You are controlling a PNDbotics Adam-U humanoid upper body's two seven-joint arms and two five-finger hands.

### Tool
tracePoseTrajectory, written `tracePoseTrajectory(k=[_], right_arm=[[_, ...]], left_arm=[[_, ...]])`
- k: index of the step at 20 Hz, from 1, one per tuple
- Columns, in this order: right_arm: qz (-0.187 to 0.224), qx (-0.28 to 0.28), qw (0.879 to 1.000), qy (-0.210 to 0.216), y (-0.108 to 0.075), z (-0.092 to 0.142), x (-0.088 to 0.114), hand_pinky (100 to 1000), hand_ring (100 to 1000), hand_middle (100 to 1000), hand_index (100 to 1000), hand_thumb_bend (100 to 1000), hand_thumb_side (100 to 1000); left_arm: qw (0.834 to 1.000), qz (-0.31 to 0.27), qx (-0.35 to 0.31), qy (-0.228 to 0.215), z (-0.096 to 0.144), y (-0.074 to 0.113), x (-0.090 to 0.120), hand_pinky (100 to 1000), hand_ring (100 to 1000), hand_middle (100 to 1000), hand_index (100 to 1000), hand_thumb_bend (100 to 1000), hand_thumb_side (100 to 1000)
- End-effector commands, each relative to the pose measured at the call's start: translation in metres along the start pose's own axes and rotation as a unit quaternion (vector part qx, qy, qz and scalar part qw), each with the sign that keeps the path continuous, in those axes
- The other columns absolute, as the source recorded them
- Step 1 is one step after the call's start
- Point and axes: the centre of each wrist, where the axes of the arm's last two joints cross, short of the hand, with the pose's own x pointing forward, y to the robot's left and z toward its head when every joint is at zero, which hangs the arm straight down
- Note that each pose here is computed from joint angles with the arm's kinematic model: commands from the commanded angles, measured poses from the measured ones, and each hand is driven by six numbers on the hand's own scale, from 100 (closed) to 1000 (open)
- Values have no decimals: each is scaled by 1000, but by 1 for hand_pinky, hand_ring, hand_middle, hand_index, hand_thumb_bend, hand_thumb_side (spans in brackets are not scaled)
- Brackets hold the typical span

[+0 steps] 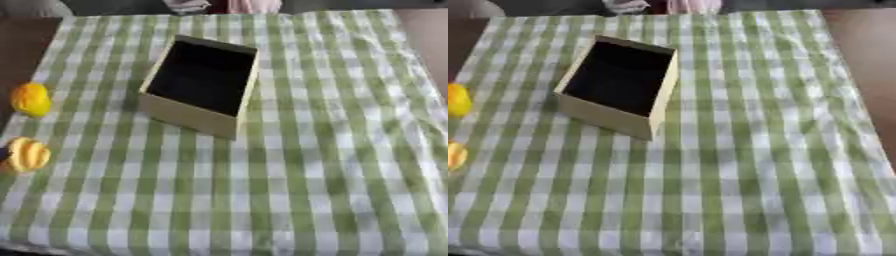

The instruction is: Pick up objects on the table and place them in the box.

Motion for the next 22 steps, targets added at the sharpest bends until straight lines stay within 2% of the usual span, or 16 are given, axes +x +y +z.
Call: tracePoseTrajectory(k=[1,11,17,22], right_arm=[[9,9,1000,-14,-4,-6,7,906,820,704,891,100,611],[-3,10,1000,-16,1,-7,7,907,818,701,891,100,612],[-7,8,1000,-16,2,-8,7,907,818,700,891,100,613],[-12,10,1000,-17,3,-8,7,908,819,699,892,100,614]], left_arm=[[999,-27,-26,20,-2,11,-11,773,812,766,919,498,100],[996,-24,-69,57,-25,-12,-25,758,808,763,903,453,100],[996,-10,-84,40,-38,-23,-23,747,800,753,892,429,100],[995,-12,-90,40,-45,-28,-23,733,792,744,881,375,100]])
